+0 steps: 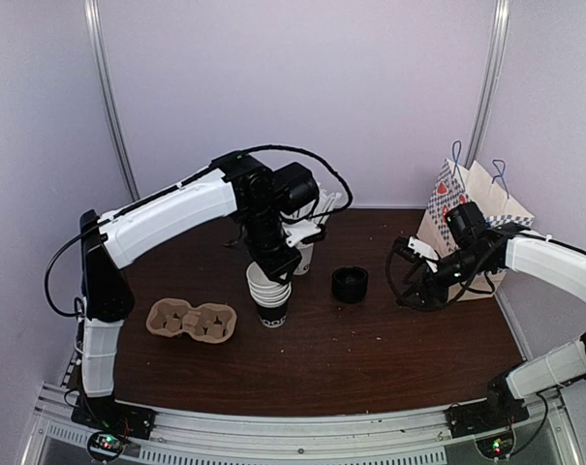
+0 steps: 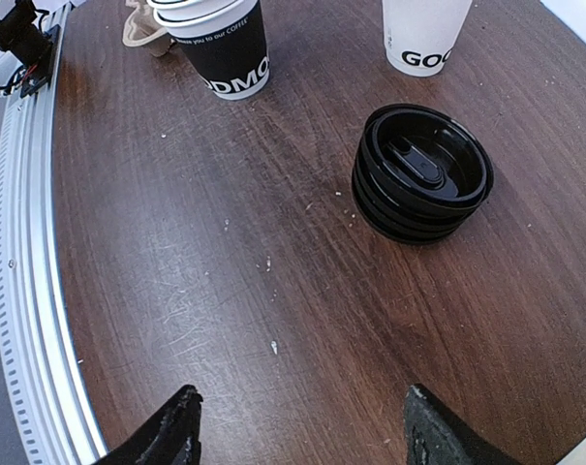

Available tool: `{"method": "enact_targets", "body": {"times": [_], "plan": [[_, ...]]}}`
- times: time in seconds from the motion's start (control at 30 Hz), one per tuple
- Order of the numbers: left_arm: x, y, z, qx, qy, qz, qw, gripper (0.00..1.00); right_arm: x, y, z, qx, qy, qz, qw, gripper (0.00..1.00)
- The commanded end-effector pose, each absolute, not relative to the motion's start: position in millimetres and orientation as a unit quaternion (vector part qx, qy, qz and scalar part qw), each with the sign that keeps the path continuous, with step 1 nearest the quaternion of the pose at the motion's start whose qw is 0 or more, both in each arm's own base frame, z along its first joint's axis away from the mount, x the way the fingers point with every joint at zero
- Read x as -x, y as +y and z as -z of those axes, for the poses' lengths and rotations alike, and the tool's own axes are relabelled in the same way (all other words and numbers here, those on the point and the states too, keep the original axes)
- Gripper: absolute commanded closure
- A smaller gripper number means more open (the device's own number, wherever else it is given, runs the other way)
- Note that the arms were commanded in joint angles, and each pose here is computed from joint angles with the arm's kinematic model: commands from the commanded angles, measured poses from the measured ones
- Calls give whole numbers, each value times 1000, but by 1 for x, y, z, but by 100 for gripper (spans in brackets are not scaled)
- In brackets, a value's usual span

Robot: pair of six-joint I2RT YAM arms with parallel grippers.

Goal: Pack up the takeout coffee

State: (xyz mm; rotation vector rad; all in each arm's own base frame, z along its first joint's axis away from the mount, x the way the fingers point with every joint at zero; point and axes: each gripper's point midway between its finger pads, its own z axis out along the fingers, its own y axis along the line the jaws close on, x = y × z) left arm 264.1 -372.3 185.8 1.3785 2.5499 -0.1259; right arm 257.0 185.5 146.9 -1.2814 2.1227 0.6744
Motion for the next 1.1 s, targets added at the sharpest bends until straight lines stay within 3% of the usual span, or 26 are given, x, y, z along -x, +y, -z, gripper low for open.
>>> {"method": "enact_targets", "body": {"times": [0.0, 0.3, 0.53, 0.7, 0.9, 1.07], "plan": [[-261, -374, -169, -468, 878, 48, 94, 70, -256, 186, -146, 488, 790, -245, 279, 29], [-265, -371, -159, -462, 882, 35, 84, 80, -255, 186, -147, 489, 788, -244, 282, 29], [-267, -369, -160, -457, 885, 30, 85, 95, -256, 185, -148, 491, 786, -241, 288, 29], [-264, -368, -169, -455, 885, 35, 86, 100, -258, 194, -150, 482, 779, -262, 302, 34], [-268, -364, -183, -453, 885, 30, 107, 100, -296, 227, -192, 406, 790, -318, 332, 35], [-268, -365, -195, -447, 885, 40, 124, 100, -358, 247, -209, 282, 829, -349, 334, 33]]}}
